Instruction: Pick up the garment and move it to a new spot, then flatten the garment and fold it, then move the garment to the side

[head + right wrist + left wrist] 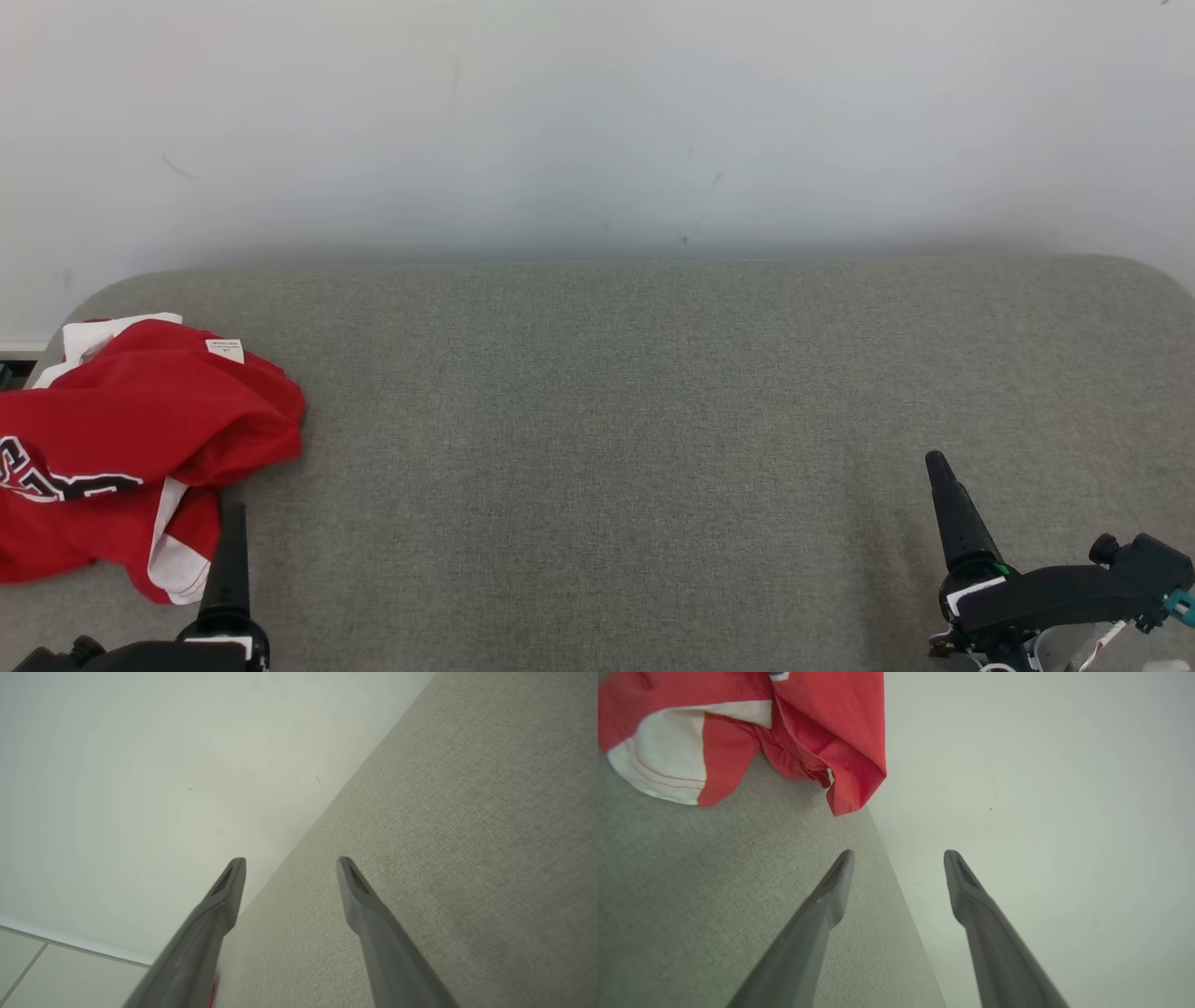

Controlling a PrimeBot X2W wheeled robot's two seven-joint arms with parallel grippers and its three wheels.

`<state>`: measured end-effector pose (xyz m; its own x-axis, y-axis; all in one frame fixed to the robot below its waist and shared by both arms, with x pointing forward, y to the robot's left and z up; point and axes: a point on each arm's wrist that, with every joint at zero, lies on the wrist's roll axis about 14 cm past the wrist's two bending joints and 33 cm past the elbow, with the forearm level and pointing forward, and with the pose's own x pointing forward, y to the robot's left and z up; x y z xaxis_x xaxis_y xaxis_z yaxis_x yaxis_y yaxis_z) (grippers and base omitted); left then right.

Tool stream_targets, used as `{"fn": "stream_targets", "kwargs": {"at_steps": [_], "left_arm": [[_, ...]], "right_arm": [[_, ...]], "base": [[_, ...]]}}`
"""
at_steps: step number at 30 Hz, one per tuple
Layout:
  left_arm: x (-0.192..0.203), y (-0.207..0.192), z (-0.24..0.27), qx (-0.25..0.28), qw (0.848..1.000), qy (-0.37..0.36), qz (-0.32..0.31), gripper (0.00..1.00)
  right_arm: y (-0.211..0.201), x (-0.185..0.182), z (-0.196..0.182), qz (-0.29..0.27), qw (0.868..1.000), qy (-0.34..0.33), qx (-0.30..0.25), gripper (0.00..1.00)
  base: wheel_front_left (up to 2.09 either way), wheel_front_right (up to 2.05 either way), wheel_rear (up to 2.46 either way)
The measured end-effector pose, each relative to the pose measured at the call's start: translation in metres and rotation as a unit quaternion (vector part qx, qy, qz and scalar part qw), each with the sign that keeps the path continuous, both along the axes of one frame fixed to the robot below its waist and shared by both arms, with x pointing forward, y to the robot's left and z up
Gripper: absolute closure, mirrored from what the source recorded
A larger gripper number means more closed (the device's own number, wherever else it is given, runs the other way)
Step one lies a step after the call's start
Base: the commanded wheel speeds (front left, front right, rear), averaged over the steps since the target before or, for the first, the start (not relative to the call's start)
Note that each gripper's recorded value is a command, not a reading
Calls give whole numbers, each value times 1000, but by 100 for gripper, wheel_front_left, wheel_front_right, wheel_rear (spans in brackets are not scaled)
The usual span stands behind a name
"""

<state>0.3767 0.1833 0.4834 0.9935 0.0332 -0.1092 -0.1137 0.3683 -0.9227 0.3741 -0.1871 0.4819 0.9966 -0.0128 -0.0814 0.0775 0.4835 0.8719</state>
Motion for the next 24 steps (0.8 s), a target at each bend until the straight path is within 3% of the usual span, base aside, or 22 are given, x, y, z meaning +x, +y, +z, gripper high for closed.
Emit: {"fn": "stream_targets", "kwargs": {"at_steps": [10,24], "left_arm": [[1,-6,1,91,996,5,-12,0],[3,-10,3,220,975,14,-42,0]], "right_arm": [[5,1,10,19,996,-13,-85,0],[10,3,25,46,979,-27,-198,0]], "base": [[0,0,0],[0,0,0]]}}
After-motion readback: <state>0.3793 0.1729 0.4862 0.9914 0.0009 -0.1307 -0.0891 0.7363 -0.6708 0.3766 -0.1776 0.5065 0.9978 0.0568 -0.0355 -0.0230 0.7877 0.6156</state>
